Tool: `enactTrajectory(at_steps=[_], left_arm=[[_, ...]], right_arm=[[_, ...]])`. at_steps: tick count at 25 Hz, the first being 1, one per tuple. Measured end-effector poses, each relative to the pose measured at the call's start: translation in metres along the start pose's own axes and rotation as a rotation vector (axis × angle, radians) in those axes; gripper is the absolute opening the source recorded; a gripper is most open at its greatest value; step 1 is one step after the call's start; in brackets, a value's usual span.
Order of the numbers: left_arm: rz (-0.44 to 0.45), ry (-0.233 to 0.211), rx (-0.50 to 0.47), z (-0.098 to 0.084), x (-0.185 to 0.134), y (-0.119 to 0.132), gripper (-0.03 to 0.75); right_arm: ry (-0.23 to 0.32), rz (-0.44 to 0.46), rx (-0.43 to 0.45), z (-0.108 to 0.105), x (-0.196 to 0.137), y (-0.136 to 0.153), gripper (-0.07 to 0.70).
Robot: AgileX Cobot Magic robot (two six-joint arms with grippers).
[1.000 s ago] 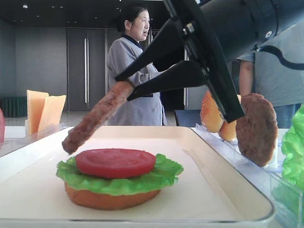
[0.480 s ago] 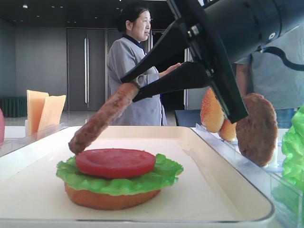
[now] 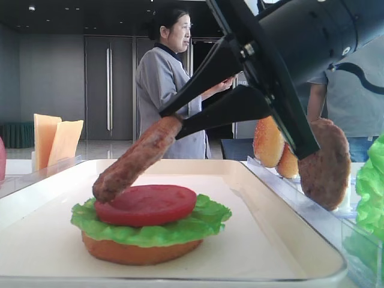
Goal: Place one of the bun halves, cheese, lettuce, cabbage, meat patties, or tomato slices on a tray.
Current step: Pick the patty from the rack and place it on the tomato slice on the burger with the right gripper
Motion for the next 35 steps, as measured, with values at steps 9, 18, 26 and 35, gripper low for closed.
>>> enactTrajectory(at_steps=[9, 18, 26, 35], left_arm=[[0.000, 0.000, 0.000, 0.0000, 0.0000, 0.0000, 0.408], [0.000, 0.000, 0.000, 0.0000, 0.0000, 0.0000, 0.408], [0.000, 0.000, 0.000, 0.0000, 0.0000, 0.0000, 0.408], [0.000, 0.000, 0.000, 0.0000, 0.0000, 0.0000, 0.408]], right_arm=[[0.000, 0.000, -0.001, -0.0001, 0.0000, 0.0000, 0.121], [-0.005, 0.004, -0.003, -0.0003, -0.0005, 0.0000, 0.127], [-0.037, 0.034, -0.019, -0.0019, -0.0038, 0.0002, 0.375], [-0.049, 0.048, -0.021, 0.0000, -0.0065, 0.0027, 0.497]])
Point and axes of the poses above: a point on each arm's last joint axis where the gripper is mounted, y pointing out along that axis toward the gripper, z along the wrist's bending axis when the last joint is at zero, x = y × z, the point moved 2 cm from there along y, pointing out along that axis toward the gripper, and after that the axes turned 9 degrees about -y, right-handed, at the moved point
